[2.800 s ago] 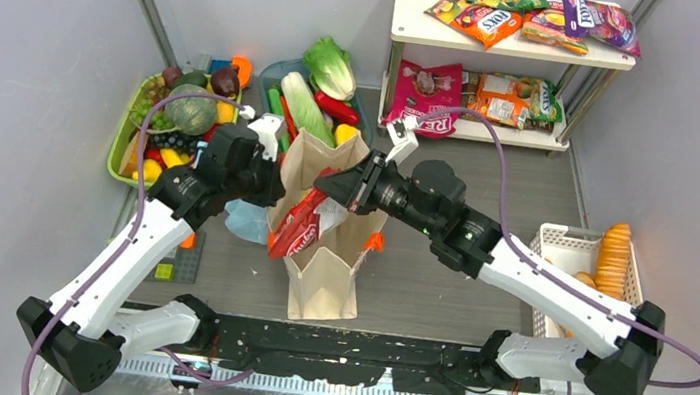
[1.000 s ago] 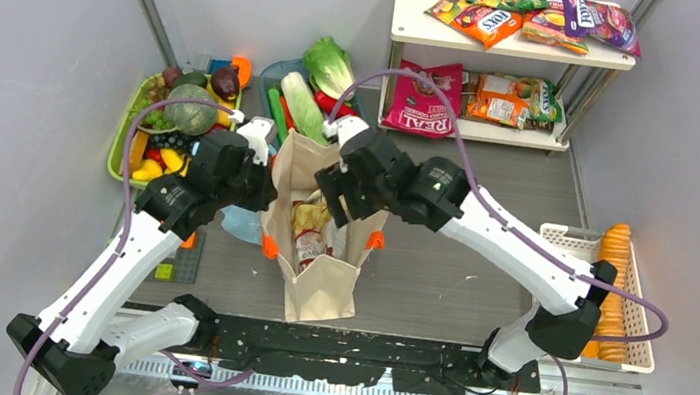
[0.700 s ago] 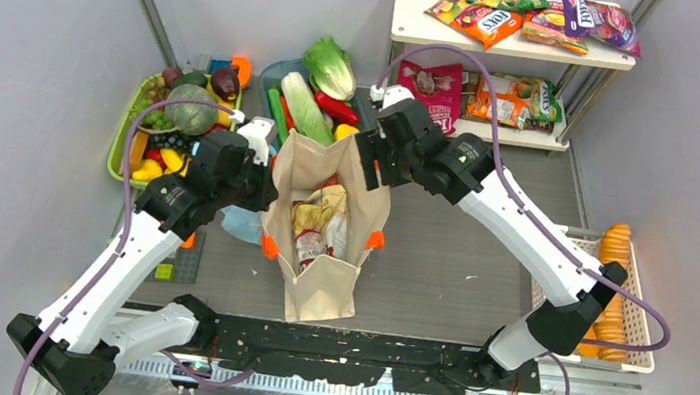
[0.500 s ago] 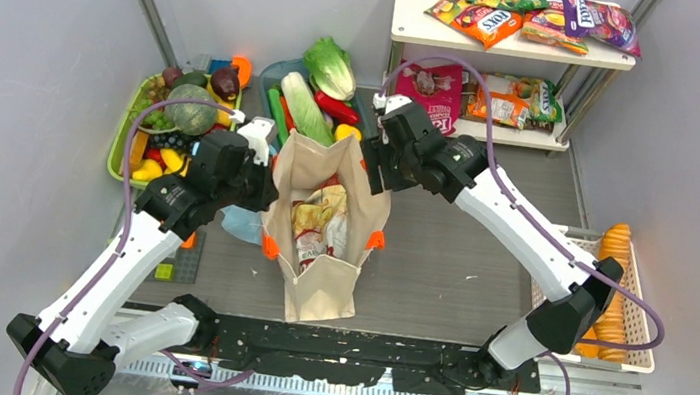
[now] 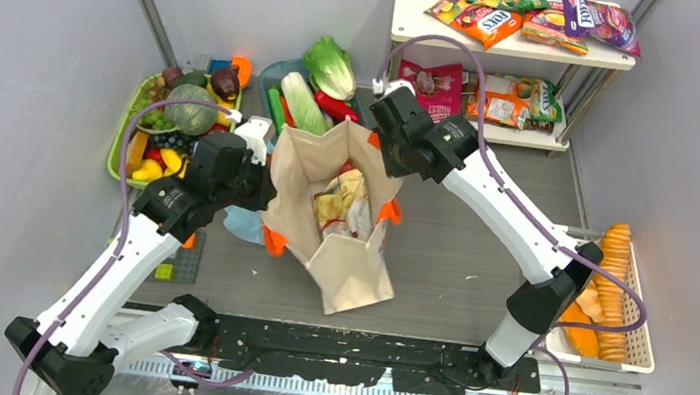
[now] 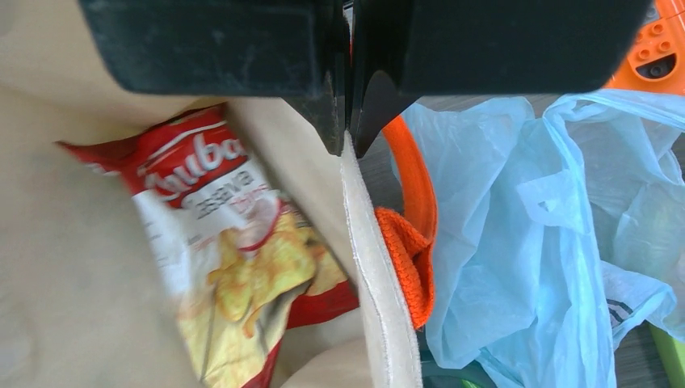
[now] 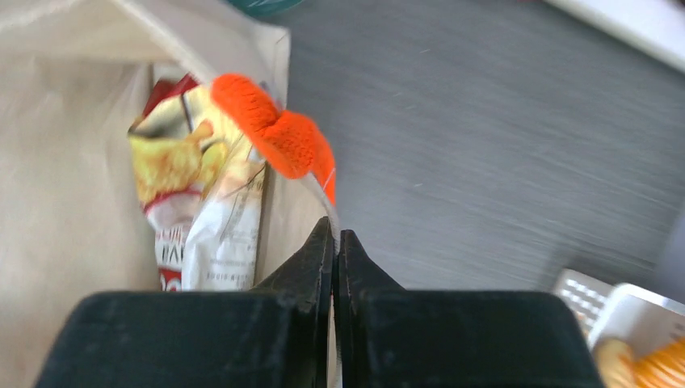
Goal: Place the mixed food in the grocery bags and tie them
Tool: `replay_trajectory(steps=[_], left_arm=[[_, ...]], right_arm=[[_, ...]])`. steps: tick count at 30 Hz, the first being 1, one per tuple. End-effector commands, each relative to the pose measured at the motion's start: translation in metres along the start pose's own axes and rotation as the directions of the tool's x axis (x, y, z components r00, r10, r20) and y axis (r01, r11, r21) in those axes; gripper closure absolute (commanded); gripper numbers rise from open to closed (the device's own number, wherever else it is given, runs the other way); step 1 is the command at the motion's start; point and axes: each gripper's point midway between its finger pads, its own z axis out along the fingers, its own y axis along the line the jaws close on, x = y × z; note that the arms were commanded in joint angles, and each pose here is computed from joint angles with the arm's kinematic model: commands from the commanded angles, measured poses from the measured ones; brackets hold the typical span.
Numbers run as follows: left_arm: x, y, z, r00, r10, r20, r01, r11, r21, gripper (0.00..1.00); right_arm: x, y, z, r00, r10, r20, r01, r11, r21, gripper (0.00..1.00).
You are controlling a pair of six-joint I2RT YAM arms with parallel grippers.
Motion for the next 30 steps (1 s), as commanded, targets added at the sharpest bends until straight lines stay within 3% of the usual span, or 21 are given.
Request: replay_trajectory(steps=[1,2,4,6,7,14,21,25,30], left_arm=[[-0.023,0.001,-0.007,0.994,0.006,0.11,-0.006,1.0,-0.002,1.0],[-0.023,0.001,-0.007,0.994,0.007,0.108,-0.007,1.0,-0.001,1.0],[-0.022,-0.001,-0.005,0.995,0.008,0.103,-0.008,1.0,0.005,1.0],[-0.021,-0.002,-0.003,0.995,0.007,0.095,-0.009,1.0,0.013,1.0],[-0.02,-0.003,-0.001,0.996,0.008,0.089,-0.009,1.0,0.017,1.0],[-0.018,-0.004,0.003,0.998,0.014,0.069,-0.016,1.0,0.024,1.0],[-0.014,-0.017,0.007,0.999,0.006,0.05,-0.011,0.995,0.097,1.0],[-0.012,-0.022,0.01,1.0,0.01,0.029,-0.014,0.992,0.122,1.0],[-0.012,-0.019,0.009,0.999,0.021,0.044,-0.026,0.994,0.109,1.0]], right_arm=[[-0.028,-0.073,-0.039,0.995,-0.054,0.078,0.025,0.94,0.339,0.94],[-0.031,-0.072,-0.039,0.995,-0.059,0.084,0.029,0.947,0.321,0.89],[-0.037,-0.057,-0.036,0.992,-0.034,0.119,0.008,0.977,0.212,0.46],[-0.051,-0.047,-0.047,0.978,0.029,0.209,-0.051,0.993,0.102,0.28],[-0.061,-0.041,-0.05,0.967,0.056,0.248,-0.069,0.997,0.045,0.25],[-0.115,-0.096,-0.089,0.861,0.243,0.448,-0.258,0.966,-0.028,0.23],[-0.149,-0.195,-0.123,0.601,0.435,0.671,-0.57,0.821,-0.022,0.18],[-0.157,-0.231,-0.131,0.488,0.457,0.743,-0.64,0.767,-0.051,0.21],[-0.174,-0.262,-0.119,0.431,0.508,0.746,-0.677,0.728,-0.105,0.22]])
